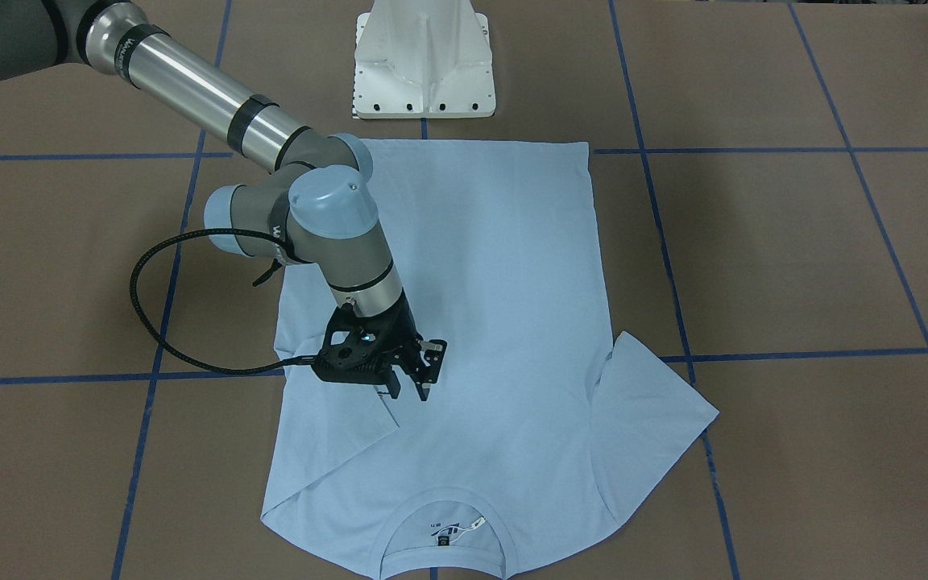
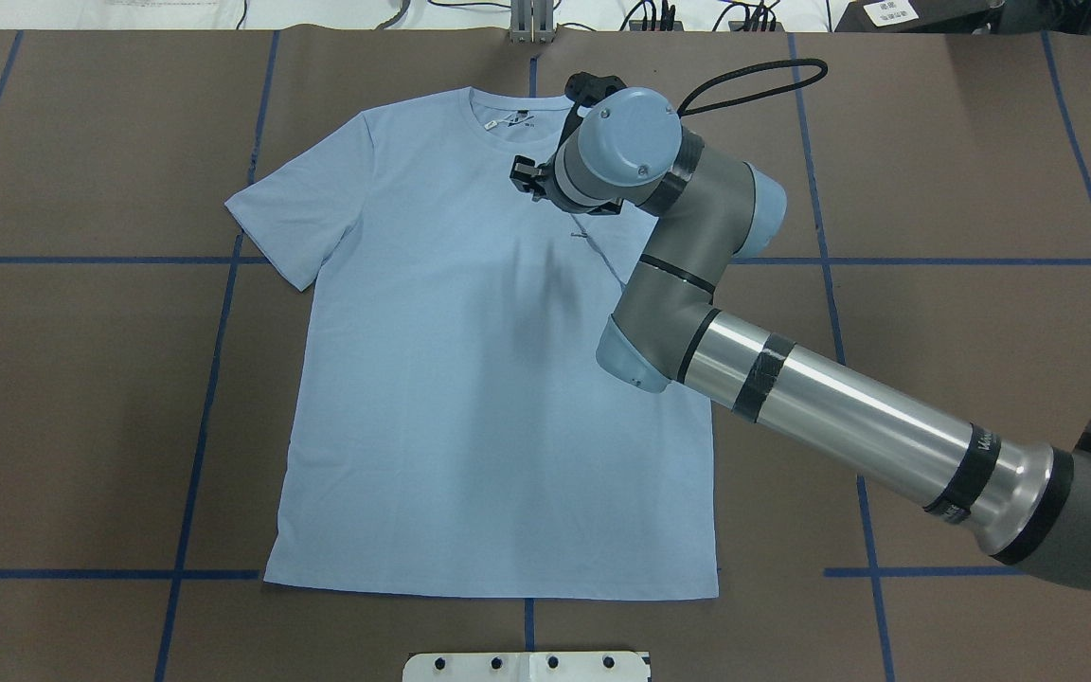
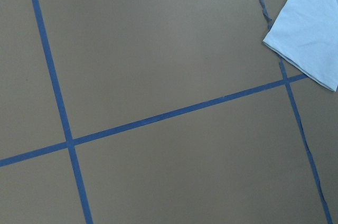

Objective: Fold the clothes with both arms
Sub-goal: 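Fold the grasped sleeve inward across the shirt body with the right gripper, then grasp the other sleeve with the left gripper while the right gripper holds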

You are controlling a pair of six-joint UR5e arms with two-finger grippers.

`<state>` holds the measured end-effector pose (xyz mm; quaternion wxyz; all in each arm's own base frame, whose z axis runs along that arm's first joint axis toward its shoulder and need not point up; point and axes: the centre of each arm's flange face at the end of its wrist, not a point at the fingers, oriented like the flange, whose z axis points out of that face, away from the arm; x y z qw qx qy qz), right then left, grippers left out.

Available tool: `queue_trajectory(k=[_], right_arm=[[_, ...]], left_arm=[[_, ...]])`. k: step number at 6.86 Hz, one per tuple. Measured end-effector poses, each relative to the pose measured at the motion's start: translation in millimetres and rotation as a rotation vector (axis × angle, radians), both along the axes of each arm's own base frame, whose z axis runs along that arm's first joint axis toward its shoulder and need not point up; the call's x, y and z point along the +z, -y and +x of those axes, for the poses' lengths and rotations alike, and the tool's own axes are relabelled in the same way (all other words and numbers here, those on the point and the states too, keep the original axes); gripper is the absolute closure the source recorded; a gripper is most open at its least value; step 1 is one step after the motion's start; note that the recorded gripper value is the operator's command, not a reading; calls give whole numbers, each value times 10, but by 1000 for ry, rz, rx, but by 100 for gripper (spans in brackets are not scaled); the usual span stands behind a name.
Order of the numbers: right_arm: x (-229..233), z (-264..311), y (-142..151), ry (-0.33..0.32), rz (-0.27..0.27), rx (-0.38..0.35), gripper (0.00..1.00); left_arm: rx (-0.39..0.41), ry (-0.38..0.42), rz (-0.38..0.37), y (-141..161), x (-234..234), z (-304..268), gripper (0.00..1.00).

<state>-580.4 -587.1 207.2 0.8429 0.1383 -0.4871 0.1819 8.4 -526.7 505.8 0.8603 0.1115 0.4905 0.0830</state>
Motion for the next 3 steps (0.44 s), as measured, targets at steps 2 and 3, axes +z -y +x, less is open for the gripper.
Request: queue_trajectory(k=[2, 3], right_arm=[[-196, 74, -218, 49, 28, -11, 0], [-109, 221, -362, 68, 31, -30, 0]], left_arm=[[-19, -67, -57, 86, -379, 882, 0], [-26, -79, -84, 215, -545, 1404, 1]])
